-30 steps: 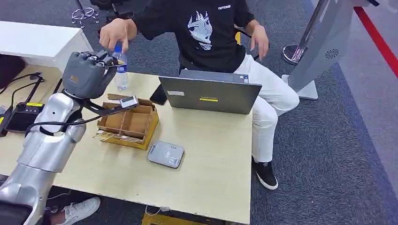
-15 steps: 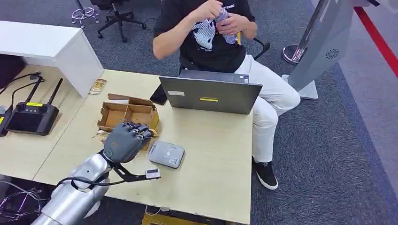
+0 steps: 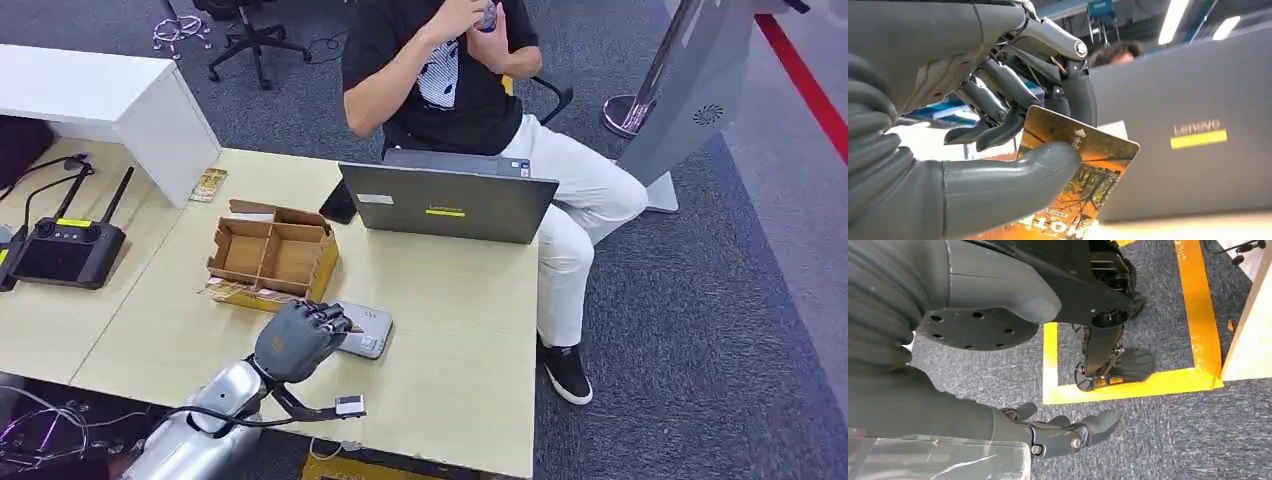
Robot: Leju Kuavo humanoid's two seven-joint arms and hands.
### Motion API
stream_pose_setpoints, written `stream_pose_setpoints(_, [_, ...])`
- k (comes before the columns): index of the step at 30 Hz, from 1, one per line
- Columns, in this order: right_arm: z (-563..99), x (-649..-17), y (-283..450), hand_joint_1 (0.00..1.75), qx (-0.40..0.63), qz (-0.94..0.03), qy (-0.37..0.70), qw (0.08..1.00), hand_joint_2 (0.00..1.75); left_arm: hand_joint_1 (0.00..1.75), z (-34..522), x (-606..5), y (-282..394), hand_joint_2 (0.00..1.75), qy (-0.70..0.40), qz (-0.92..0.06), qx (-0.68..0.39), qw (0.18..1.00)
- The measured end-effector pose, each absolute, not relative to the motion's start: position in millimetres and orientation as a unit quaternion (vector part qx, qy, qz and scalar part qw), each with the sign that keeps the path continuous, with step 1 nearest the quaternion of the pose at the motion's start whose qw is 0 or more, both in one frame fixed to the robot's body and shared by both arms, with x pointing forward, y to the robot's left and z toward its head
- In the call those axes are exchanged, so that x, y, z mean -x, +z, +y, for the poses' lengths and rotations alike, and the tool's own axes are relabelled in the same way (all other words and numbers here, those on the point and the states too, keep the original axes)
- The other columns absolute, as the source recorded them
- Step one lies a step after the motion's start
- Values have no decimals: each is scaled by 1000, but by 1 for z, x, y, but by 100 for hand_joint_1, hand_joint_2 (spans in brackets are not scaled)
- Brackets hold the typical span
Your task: Pass the card to the sensor for recognition and then transmit it.
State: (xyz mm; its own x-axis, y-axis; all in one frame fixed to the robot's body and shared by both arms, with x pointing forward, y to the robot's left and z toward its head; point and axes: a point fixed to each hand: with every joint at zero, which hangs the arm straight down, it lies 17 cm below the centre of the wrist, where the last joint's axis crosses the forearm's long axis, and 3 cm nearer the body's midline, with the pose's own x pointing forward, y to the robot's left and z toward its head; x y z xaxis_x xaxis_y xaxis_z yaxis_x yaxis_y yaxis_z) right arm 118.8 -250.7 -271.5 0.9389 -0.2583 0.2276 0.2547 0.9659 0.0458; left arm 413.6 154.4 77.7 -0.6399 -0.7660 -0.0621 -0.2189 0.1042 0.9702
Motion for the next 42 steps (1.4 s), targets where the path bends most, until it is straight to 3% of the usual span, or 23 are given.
stream_pose_setpoints(21, [-251, -118, -272, 0, -6, -113, -126, 986, 175, 175, 159, -428, 71, 175, -572, -696, -359, 244])
stream_pose_setpoints(26, [-251, -117, -272, 0, -5, -110, -118, 987, 175, 175, 177, -459, 112, 175, -551, -702, -383, 239])
stream_pose_setpoints(33, [-249, -117, -272, 0, -5, -106, -105, 989, 175, 175, 245, -519, 210, 175, -505, -698, -458, 219])
stream_pose_setpoints(42, [-248, -120, -271, 0, -6, -107, -89, 990, 175, 175, 315, -544, 275, 175, -448, -696, -509, 235])
